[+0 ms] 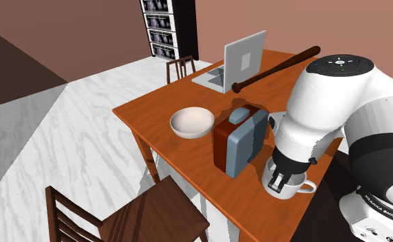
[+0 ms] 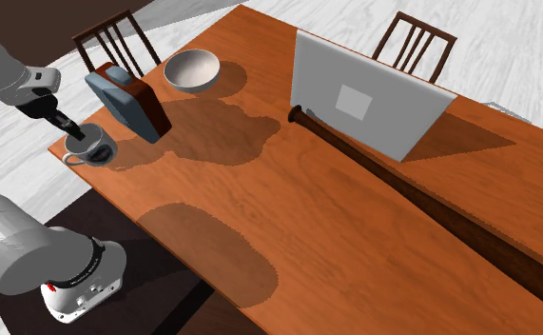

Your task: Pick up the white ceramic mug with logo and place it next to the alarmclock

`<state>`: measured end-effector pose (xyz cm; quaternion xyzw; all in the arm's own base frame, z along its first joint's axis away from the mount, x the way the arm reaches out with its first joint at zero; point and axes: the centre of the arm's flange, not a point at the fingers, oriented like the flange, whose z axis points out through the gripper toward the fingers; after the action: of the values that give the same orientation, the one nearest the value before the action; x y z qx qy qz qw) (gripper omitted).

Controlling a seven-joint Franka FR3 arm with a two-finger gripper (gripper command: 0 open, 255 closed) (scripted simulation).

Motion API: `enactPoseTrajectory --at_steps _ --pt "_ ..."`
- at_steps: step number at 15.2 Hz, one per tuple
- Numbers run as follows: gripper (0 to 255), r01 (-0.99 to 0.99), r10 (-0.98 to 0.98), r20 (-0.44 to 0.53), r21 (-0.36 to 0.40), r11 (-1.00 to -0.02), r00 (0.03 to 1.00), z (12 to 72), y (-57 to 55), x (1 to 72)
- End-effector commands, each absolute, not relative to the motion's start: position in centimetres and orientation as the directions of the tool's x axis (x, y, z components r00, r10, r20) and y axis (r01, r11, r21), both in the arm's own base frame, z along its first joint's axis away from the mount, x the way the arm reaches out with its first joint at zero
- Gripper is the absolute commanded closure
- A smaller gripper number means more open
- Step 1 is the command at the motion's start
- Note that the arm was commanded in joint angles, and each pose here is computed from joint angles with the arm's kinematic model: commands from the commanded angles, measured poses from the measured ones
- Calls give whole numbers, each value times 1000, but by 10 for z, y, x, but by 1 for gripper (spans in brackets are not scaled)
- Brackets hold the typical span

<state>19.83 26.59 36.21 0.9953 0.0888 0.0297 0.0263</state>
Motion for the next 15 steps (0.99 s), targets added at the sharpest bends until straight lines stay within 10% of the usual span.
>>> enactPoseTrajectory --at_steps 1,15 --pt "0 175 178 55 58 -983 982 362 266 198" --pt "0 175 178 55 58 -983 982 412 268 195"
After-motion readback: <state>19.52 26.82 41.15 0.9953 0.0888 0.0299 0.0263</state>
